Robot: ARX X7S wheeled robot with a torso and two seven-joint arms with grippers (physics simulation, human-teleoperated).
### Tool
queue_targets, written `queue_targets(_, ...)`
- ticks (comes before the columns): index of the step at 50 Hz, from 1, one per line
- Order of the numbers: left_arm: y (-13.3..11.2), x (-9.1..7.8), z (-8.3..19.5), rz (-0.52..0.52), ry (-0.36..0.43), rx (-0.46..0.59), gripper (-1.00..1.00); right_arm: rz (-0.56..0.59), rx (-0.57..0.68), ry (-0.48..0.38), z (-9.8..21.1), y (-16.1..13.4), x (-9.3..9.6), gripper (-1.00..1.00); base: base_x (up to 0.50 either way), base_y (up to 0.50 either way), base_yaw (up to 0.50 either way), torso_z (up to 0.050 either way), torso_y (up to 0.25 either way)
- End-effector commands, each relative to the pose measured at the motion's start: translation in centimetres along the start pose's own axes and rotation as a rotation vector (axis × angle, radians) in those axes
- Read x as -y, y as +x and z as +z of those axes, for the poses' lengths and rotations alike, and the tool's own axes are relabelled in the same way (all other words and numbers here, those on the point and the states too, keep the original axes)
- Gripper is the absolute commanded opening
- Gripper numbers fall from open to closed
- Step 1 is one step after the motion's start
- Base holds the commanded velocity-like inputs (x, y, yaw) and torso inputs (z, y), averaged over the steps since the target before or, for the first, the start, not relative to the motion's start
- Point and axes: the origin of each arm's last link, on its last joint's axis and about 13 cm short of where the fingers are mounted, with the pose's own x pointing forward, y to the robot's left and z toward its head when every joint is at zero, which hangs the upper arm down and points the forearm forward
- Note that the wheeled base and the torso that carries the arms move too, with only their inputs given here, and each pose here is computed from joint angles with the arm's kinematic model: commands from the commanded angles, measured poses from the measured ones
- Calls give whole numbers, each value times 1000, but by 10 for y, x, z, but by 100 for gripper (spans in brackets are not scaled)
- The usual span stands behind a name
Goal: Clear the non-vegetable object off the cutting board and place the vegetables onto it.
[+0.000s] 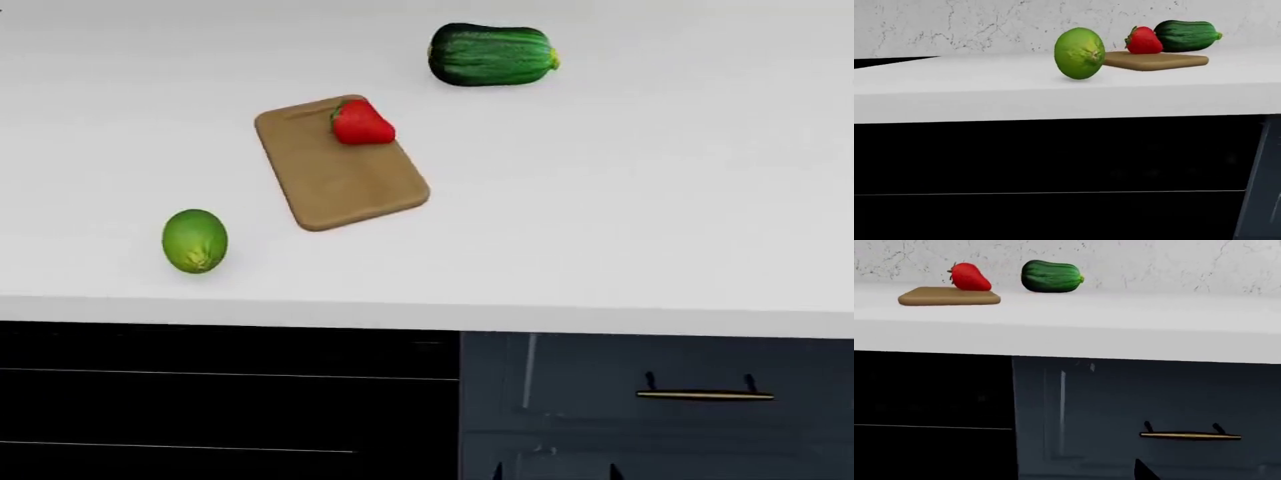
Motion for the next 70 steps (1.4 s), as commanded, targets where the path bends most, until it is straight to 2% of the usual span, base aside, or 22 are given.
queue_targets(1,-1,-2,2,-12,-5,0,100,-6,1,-18,8,-2,0,100,0,0,0,0,0)
queue_targets(9,-4,-4,18,-8,-16,-19,100,-12,-1,-26,23,-10,2,100,0,0,0,0,0)
queue_targets(12,-3,-5,28,2,7,-22,100,-16,8,-36,38,-12,6,100,0,0,0,0,0)
queue_targets(13,-3,-6,33,12,35,-22,100,-25,14,-52,43,-12,8,100,0,0,0,0,0)
queue_targets(17,-4,-9,49,19,60,-23,100,-31,17,-99,63,-12,16,100,0,0,0,0,0)
queue_targets(18,-4,-10,55,21,23,-36,100,-36,11,-129,67,-11,18,100,0,0,0,0,0)
queue_targets(22,-3,-12,67,28,35,-24,100,-43,20,-139,79,-9,24,100,0,0,0,0,0)
queue_targets(23,-2,-12,78,24,41,-16,100,-47,32,-172,94,-8,29,100,0,0,0,0,0)
queue_targets(29,5,-15,103,-9,27,-33,100,-39,46,-178,121,-3,39,100,0,0,0,0,0)
queue_targets(34,11,-14,112,-16,80,-50,100,-28,51,-159,140,0,45,100,0,0,0,0,0)
queue_targets(37,13,-14,121,-16,67,-66,100,-22,56,-160,155,3,50,100,0,0,0,0,0)
queue_targets(44,20,-15,145,-42,105,-69,100,-9,62,-163,187,11,58,100,0,0,0,0,0)
queue_targets(52,41,-21,175,-59,106,-71,100,21,47,-169,214,20,63,100,0,0,0,0,0)
queue_targets(57,55,-24,194,-70,112,-56,100,48,40,-127,233,26,64,100,0,0,0,0,0)
queue_targets(61,67,-26,210,-88,120,-63,100,62,22,-159,249,37,66,100,0,0,0,0,0)
queue_targets(66,82,-26,226,-111,141,-57,100,75,15,-158,270,50,68,100,0,0,0,0,0)
queue_targets(70,94,-27,242,-117,128,-57,100,63,9,-140,284,59,73,100,0,0,0,0,0)
